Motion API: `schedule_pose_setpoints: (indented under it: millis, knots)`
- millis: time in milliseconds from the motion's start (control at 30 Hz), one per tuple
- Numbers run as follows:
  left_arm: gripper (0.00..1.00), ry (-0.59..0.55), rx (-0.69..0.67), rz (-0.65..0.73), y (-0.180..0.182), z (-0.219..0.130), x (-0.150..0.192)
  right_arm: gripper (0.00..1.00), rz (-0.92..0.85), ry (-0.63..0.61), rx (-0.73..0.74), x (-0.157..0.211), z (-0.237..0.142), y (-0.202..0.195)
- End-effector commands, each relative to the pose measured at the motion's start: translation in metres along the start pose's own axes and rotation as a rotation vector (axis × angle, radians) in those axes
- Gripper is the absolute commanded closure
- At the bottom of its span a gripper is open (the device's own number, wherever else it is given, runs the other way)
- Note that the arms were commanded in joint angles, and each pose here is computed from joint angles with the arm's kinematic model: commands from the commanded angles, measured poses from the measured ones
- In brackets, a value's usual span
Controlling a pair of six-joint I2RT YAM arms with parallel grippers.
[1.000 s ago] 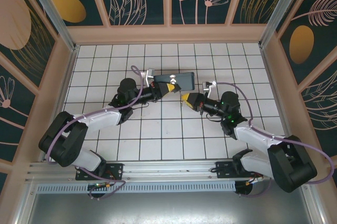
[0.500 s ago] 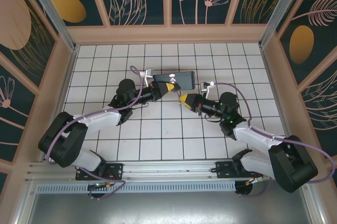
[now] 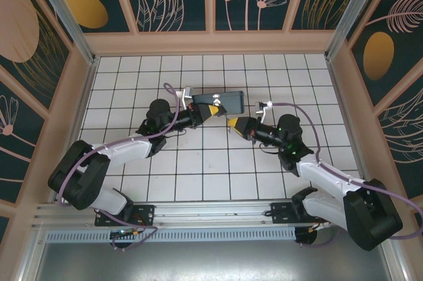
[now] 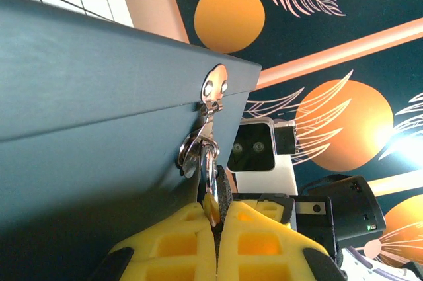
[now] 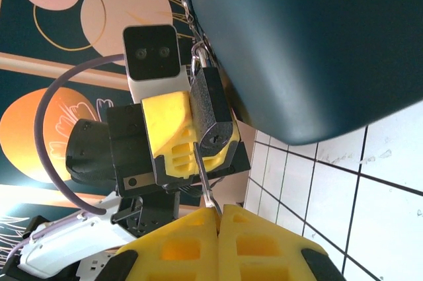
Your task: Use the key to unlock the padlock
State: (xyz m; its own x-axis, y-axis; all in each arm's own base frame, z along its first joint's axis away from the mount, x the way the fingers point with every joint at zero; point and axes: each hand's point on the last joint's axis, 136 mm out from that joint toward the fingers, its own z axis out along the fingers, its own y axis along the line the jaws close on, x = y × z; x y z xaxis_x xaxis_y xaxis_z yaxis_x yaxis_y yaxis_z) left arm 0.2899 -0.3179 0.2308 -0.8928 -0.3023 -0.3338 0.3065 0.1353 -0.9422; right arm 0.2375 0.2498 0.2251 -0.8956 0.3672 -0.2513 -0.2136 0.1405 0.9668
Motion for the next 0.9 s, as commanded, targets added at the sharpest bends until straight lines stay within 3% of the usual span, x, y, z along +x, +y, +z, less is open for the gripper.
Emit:
schedule_pose_setpoints:
  millis: [0,867]
  knots:
    - [1.00,-0.038,0.094,0.087,-0.033,-0.004,-0.012,1.00,-0.019,-0.013,0.003,-0.002,-0.005,-0.001]
    - [1.00,-0.045,0.094,0.089,-0.032,-0.003,-0.014,1.00,-0.040,0.021,-0.051,0.000,0.004,0.011]
